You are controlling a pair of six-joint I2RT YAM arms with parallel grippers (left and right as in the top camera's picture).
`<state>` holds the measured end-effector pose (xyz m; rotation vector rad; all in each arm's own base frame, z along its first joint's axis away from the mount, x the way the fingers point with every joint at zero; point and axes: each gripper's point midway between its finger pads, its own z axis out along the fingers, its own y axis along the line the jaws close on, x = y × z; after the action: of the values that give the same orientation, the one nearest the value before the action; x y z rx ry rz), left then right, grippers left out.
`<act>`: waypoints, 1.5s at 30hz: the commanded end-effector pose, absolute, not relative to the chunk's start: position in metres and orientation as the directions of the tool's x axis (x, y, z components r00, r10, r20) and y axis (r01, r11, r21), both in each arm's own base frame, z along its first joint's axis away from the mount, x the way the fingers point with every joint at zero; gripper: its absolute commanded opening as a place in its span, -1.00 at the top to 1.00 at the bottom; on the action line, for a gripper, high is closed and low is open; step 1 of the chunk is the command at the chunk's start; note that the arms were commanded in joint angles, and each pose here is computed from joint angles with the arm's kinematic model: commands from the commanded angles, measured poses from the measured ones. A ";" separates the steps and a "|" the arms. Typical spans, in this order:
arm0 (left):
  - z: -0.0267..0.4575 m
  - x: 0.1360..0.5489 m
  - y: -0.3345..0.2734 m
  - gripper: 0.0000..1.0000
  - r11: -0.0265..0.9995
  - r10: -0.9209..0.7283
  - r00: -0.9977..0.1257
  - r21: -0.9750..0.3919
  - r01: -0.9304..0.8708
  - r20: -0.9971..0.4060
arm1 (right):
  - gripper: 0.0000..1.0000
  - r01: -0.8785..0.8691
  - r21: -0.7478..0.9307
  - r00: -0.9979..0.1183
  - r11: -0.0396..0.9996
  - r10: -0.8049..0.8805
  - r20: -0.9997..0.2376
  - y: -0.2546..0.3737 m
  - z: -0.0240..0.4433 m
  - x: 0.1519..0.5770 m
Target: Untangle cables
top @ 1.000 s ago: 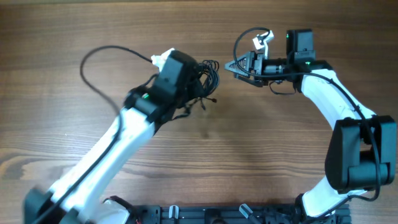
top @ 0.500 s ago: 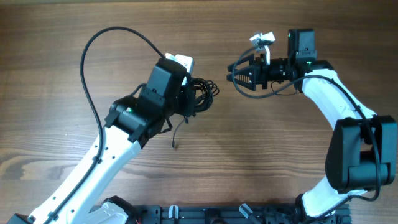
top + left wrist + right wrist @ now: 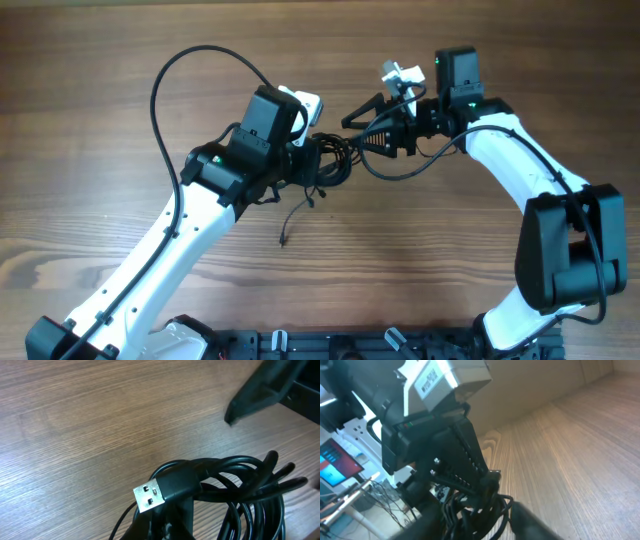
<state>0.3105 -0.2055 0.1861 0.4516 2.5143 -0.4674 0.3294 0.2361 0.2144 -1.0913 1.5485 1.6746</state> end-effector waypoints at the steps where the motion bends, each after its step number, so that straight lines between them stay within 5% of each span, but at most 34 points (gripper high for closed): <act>1: 0.190 0.311 -0.211 0.92 0.868 0.214 -0.794 -0.262 0.422 -0.570 | 0.29 -0.874 0.459 -0.450 -0.161 -0.088 -0.889 0.237 0.227 0.324; 11: 0.194 0.332 -0.187 0.92 0.910 0.079 -0.817 -0.294 0.293 -0.571 | 0.28 -0.834 0.531 -0.521 -0.153 -0.102 -0.848 0.235 0.215 0.316; 16: 0.195 0.328 -0.193 0.92 0.893 0.085 -0.822 -0.324 0.314 -0.563 | 0.00 -0.838 0.522 -0.512 -0.160 -0.104 -0.853 0.238 0.215 0.315; 21: 0.198 0.321 -0.205 0.92 0.856 0.098 -0.830 -0.378 0.352 -0.550 | -0.05 -0.865 0.485 -0.469 -0.125 -0.138 -0.872 0.248 0.207 0.318; 23: 0.198 0.320 -0.206 0.92 0.856 0.100 -0.829 -0.378 0.353 -0.550 | 0.35 -0.867 0.484 -0.467 -0.116 -0.145 -0.872 0.249 0.206 0.318; 24: 0.197 0.321 -0.205 0.92 0.858 0.099 -0.830 -0.376 0.350 -0.549 | 0.83 -0.869 0.483 -0.466 -0.113 -0.144 -0.873 0.248 0.206 0.319; 27: 0.191 0.321 -0.194 0.92 0.888 0.097 -0.840 -0.334 0.315 -0.534 | 0.91 -0.870 0.489 -0.478 -0.063 -0.132 -0.868 0.236 0.204 0.330; 29: 0.183 0.319 -0.182 0.92 0.918 0.096 -0.852 -0.285 0.275 -0.515 | 0.91 -0.846 0.532 -0.532 0.039 -0.134 -0.836 0.222 0.196 0.347; 32: 0.177 0.323 -0.161 0.92 0.963 -0.008 -0.869 -0.237 0.126 -0.495 | 0.91 -0.691 0.616 -0.692 0.377 -0.099 -0.715 0.184 0.163 0.395; 36: 0.183 0.337 -0.147 0.92 0.973 -0.143 -0.835 -0.232 -0.019 -0.532 | 0.91 -0.121 0.612 -0.861 0.781 0.224 -0.457 0.103 0.108 0.443; 42: 0.204 0.359 -0.155 0.92 0.954 -0.213 -0.761 -0.299 -0.026 -0.613 | 0.90 0.254 0.462 -0.837 0.850 0.433 -0.335 0.050 0.072 0.433; 45: 0.212 0.366 -0.156 0.92 0.952 -0.218 -0.733 -0.307 -0.013 -0.645 | 0.44 0.262 0.459 -0.837 0.849 0.437 -0.329 0.049 0.071 0.432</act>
<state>0.3517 -0.1875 0.1931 -0.0475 2.4694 -0.4922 0.4130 0.1331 0.0963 0.1673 2.6004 0.9587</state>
